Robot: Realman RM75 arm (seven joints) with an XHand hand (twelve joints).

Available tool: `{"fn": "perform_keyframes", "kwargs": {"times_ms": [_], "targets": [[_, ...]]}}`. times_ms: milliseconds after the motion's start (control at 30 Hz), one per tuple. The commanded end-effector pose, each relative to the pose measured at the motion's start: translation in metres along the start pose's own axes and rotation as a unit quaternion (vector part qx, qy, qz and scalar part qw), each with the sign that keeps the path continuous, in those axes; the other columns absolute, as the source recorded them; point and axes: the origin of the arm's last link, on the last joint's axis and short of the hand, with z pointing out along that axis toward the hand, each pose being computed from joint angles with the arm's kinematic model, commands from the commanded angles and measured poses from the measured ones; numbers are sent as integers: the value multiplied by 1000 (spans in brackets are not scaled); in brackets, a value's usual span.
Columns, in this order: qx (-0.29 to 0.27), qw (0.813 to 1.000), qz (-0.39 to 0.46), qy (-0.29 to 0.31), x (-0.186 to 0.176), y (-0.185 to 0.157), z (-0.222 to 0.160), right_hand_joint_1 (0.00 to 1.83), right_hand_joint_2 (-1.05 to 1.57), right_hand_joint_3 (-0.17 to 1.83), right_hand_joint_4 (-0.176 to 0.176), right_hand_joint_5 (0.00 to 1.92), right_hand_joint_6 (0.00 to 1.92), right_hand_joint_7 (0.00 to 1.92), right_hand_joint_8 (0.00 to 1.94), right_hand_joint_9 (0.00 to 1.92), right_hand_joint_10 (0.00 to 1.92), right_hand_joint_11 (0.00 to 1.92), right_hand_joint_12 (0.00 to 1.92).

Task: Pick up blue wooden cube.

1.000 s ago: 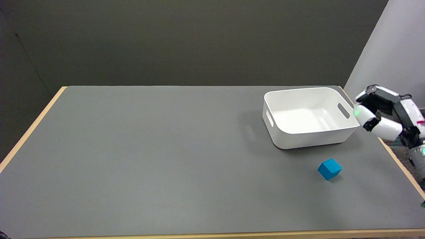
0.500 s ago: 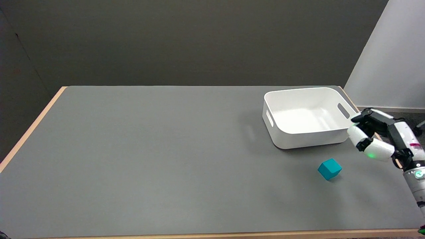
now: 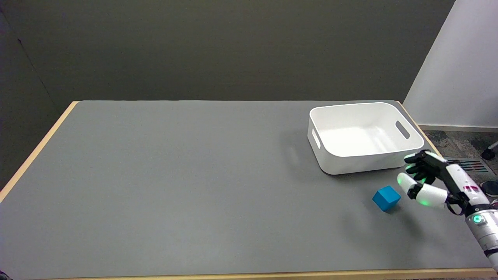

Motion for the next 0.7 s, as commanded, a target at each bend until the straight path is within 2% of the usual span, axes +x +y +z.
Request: {"fn": "perform_keyframes", "kwargs": {"times_ms": [33, 333, 567, 700], "targets": [[-65, 996, -50, -42, -7, 22, -26, 576, 589, 864, -8, 395, 786, 598, 782, 544, 1246, 486, 1727], [-19, 997, -55, -41, 0, -6, -18, 552, 587, 859, -10, 385, 767, 590, 770, 541, 1242, 482, 1723], [39, 997, -41, -45, 0, -47, -10, 533, 588, 854, -11, 384, 761, 590, 769, 541, 1241, 482, 1722], [36, 997, -37, -59, -8, -49, -13, 527, 598, 840, -12, 381, 763, 589, 772, 542, 1237, 481, 1725]]}}
